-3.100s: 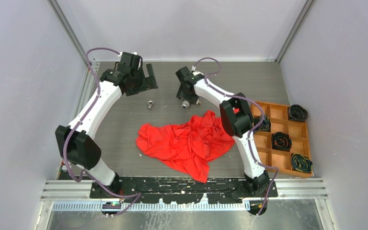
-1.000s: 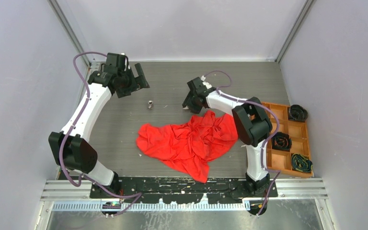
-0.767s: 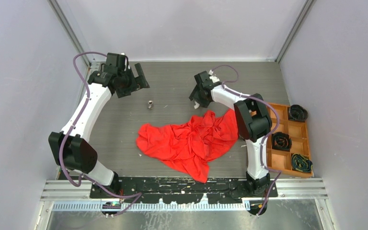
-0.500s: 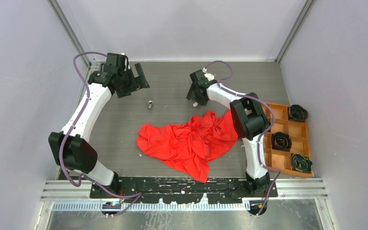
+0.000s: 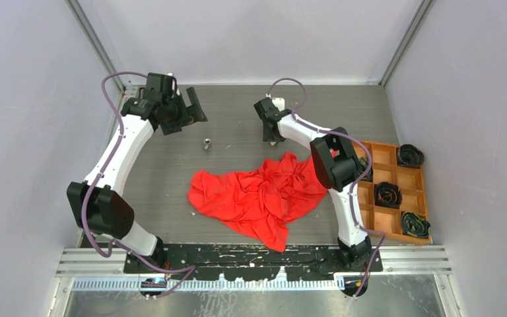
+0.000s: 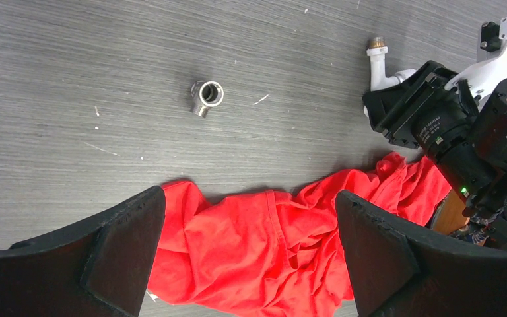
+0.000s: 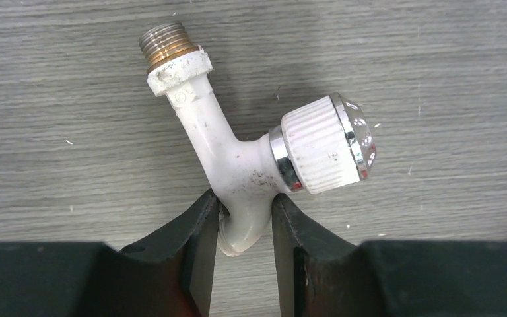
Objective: Install the water faucets
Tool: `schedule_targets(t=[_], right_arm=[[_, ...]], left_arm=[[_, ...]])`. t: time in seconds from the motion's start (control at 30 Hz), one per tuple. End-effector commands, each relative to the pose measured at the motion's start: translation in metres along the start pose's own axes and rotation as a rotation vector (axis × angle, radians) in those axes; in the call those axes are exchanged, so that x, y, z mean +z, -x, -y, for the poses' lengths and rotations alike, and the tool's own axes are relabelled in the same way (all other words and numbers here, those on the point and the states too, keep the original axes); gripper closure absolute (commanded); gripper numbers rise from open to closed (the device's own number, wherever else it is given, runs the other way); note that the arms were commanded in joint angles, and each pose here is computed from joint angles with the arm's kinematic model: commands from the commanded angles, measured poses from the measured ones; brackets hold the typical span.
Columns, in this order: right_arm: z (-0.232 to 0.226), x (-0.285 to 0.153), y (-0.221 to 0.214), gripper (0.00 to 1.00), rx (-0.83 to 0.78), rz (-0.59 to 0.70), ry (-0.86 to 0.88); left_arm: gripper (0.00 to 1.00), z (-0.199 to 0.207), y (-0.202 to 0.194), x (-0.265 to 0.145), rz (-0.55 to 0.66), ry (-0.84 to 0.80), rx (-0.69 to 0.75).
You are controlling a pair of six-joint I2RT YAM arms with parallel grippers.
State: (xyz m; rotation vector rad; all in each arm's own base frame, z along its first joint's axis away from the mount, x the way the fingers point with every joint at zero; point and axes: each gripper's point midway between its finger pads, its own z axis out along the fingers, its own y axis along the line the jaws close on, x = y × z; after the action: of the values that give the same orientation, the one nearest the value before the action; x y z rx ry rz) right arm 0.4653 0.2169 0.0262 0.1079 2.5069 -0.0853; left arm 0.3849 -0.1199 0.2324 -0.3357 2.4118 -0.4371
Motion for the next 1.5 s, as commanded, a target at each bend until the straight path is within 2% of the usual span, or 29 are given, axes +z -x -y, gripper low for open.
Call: schedule_targets(t=[0.0,0.07,0.17,0.3,0.47,0.67,0.9,1.1,1.4,1.47], right_arm=[[0.014,-0.013,0.019,0.82,-0.105,0.061,-0.008],[0.009,-0.023,0.022,0.92,-0.129,0.096,0.057],[-0.007,-0.047,0.023,0.99,-0.216,0.146,0.226],[-0.036,-0.092,0.016,1.0,-0.334,0.179,0.512],[-0.053,-0.151,0.016,1.0,-0.393,0.255,0.761],[-0.069,-0.193,0.009,1.0,-0.462,0.288,0.974],[-0.08,-0.216,0.002,1.0,-0.504,0.261,1.11],[-0.081,-0.223,0.002,1.0,-0.511,0.264,1.131],[-0.08,-0.223,-0.001,1.0,-0.517,0.254,1.137],[-0.08,-0.223,-0.002,1.0,-0.518,0.25,1.138]], left_arm=[[0.01,0.008,0.012,-0.008,0.039,-0.04,0.013],[0.01,0.006,0.012,-0.006,0.035,-0.029,0.034],[0.01,0.001,0.009,-0.001,-0.002,-0.004,0.076],[0.01,0.022,0.003,-0.003,-0.05,-0.144,0.136],[0.01,0.063,-0.008,-0.011,-0.117,-0.437,0.155],[0.01,0.095,-0.034,-0.007,-0.286,-0.689,0.054],[0.03,0.103,-0.051,0.004,-0.377,-0.74,0.01],[0.12,0.104,-0.067,0.012,-0.467,-0.738,-0.012],[0.4,0.115,-0.081,0.017,-0.535,-0.78,-0.032],[0.5,0.116,-0.082,0.018,-0.541,-0.782,-0.03]])
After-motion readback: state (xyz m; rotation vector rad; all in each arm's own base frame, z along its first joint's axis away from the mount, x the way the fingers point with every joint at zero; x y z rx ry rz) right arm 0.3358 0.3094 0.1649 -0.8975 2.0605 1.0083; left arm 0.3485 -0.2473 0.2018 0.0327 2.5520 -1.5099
